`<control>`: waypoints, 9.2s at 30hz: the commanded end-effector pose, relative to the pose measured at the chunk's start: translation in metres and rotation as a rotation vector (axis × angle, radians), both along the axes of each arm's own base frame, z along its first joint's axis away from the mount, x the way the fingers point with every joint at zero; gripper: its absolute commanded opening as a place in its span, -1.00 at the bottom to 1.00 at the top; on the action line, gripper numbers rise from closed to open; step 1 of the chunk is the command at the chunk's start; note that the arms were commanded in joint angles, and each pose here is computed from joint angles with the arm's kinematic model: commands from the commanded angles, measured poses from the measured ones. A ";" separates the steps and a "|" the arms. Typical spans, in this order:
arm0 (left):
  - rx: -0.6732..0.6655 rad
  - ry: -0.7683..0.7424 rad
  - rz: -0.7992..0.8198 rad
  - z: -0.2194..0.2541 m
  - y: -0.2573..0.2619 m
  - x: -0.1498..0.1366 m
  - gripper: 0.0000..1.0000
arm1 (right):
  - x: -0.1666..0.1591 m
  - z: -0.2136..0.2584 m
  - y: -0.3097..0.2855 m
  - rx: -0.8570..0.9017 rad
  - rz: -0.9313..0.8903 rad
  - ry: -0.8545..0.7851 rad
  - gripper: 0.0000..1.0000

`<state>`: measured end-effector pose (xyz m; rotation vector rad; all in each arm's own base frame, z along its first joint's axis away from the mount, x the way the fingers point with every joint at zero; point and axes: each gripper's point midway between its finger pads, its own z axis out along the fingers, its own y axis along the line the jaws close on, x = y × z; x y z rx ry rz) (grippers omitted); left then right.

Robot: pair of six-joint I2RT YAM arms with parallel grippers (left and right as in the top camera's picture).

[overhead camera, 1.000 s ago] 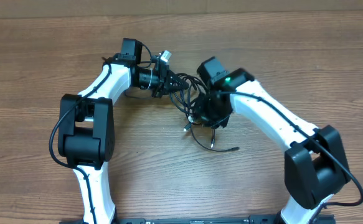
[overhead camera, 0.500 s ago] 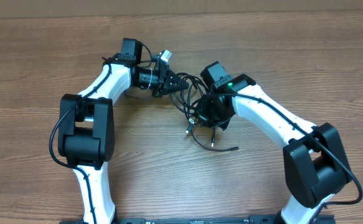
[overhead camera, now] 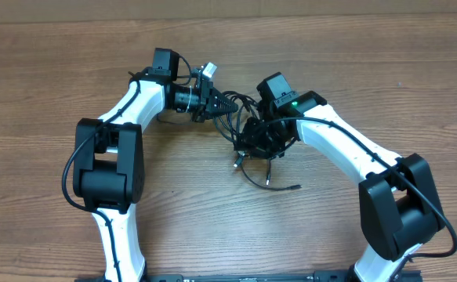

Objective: Untangle cables

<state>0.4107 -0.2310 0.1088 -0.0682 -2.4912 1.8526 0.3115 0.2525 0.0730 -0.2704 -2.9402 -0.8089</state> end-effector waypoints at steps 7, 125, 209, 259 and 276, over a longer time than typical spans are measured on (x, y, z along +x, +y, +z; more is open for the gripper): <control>-0.077 -0.041 -0.032 0.020 -0.004 0.000 -0.91 | 0.012 -0.009 -0.018 -0.144 -0.109 -0.045 -0.70; -0.303 -0.136 -0.181 0.052 -0.026 -0.042 -0.90 | 0.010 0.038 -0.060 -0.021 0.068 -0.032 -0.93; -0.224 -0.160 -0.164 0.039 -0.021 -0.034 -0.91 | 0.051 0.134 -0.039 0.848 0.088 -0.183 -0.93; 1.086 -0.603 -0.042 0.011 0.052 -0.004 -0.92 | 0.071 0.240 -0.107 1.004 0.155 -0.453 -0.93; 1.009 -0.412 -0.174 -0.103 0.006 -0.016 -0.60 | 0.038 0.050 -0.098 0.731 -0.223 -0.149 -0.92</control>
